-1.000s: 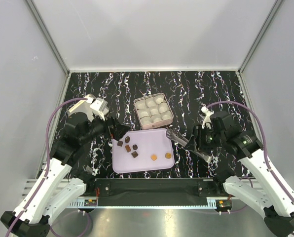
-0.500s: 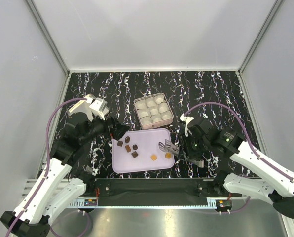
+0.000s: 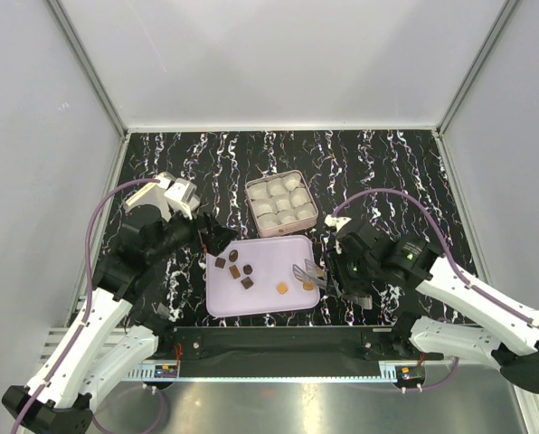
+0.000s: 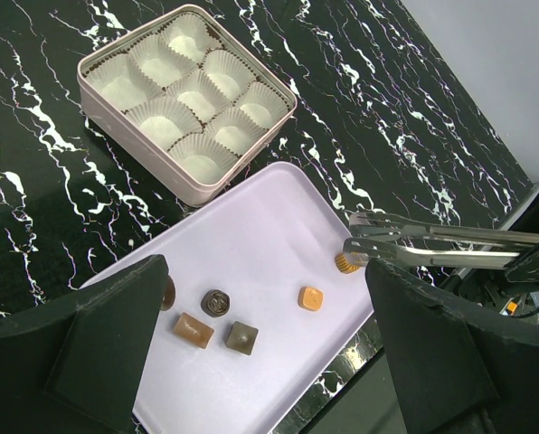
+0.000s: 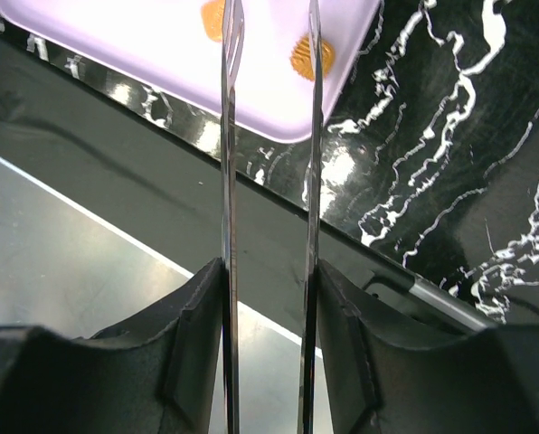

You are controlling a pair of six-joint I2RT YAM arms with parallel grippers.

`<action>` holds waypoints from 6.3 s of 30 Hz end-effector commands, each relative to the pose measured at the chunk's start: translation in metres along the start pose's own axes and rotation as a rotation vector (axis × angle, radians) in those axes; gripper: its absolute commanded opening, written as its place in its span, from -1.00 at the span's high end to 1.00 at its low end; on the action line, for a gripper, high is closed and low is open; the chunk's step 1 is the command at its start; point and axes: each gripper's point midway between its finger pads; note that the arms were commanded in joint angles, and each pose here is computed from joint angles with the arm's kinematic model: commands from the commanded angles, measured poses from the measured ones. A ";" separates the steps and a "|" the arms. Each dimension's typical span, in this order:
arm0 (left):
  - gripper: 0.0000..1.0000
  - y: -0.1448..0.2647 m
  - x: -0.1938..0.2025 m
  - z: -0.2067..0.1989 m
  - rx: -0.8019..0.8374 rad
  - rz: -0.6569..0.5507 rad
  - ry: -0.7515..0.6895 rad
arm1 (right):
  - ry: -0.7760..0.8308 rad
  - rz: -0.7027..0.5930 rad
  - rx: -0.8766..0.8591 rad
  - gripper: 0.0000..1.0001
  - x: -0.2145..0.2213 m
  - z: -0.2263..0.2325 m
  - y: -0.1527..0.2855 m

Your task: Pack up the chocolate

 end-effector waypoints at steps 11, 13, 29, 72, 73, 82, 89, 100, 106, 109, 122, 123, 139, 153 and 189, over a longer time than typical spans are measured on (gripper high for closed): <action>-0.98 0.001 -0.012 -0.004 0.021 -0.043 -0.027 | -0.075 0.006 0.068 0.00 0.013 -0.005 -0.007; -0.98 0.001 -0.013 -0.004 0.023 -0.046 -0.028 | -0.073 0.009 0.059 -0.01 0.014 -0.003 -0.007; -0.98 0.001 -0.012 -0.004 0.023 -0.044 -0.028 | -0.071 0.059 0.086 -0.01 0.027 -0.007 -0.019; -0.98 0.007 -0.017 -0.004 0.009 -0.067 -0.034 | 0.081 -0.181 0.122 0.23 -0.085 0.043 0.022; -0.98 0.008 -0.017 -0.005 0.011 -0.071 -0.035 | 0.086 -0.212 0.120 0.24 -0.099 0.050 0.030; -0.98 0.011 -0.018 -0.008 0.023 -0.081 -0.036 | 0.053 -0.066 0.076 0.31 -0.068 0.054 -0.003; -0.98 0.007 -0.017 -0.008 0.033 -0.069 -0.031 | 0.048 -0.157 0.083 0.29 -0.081 0.051 0.012; -0.98 0.009 -0.016 -0.007 0.025 -0.074 -0.030 | 0.073 -0.312 0.255 0.27 -0.188 0.035 0.007; -0.98 0.010 -0.017 -0.007 0.027 -0.078 -0.030 | 0.030 -0.338 0.321 0.28 -0.255 -0.001 -0.013; -0.98 0.009 -0.016 -0.008 0.032 -0.071 -0.027 | 0.002 -0.326 0.325 0.28 -0.272 -0.017 -0.028; -0.98 0.007 -0.015 -0.009 0.044 -0.061 -0.023 | -0.040 -0.284 0.298 0.27 -0.289 -0.038 -0.078; -0.98 0.007 -0.015 -0.009 0.043 -0.061 -0.025 | -0.038 -0.280 0.298 0.27 -0.289 -0.039 -0.081; -0.98 0.007 -0.015 -0.008 0.038 -0.061 -0.024 | -0.046 -0.241 0.310 0.22 -0.278 -0.049 -0.103; -0.98 0.006 -0.015 -0.009 0.042 -0.059 -0.025 | -0.038 -0.260 0.316 0.03 -0.285 -0.045 -0.090; -0.98 0.003 -0.012 0.011 -0.052 -0.039 -0.014 | 0.124 -0.123 -0.139 0.01 -0.029 0.039 -0.021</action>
Point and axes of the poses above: each gripper's point midway between its finger pads, its own y axis back along the fingers, its own z axis along the line the jaws close on, x = y × z, and after that the axes turned 6 degrees about -y, right-handed
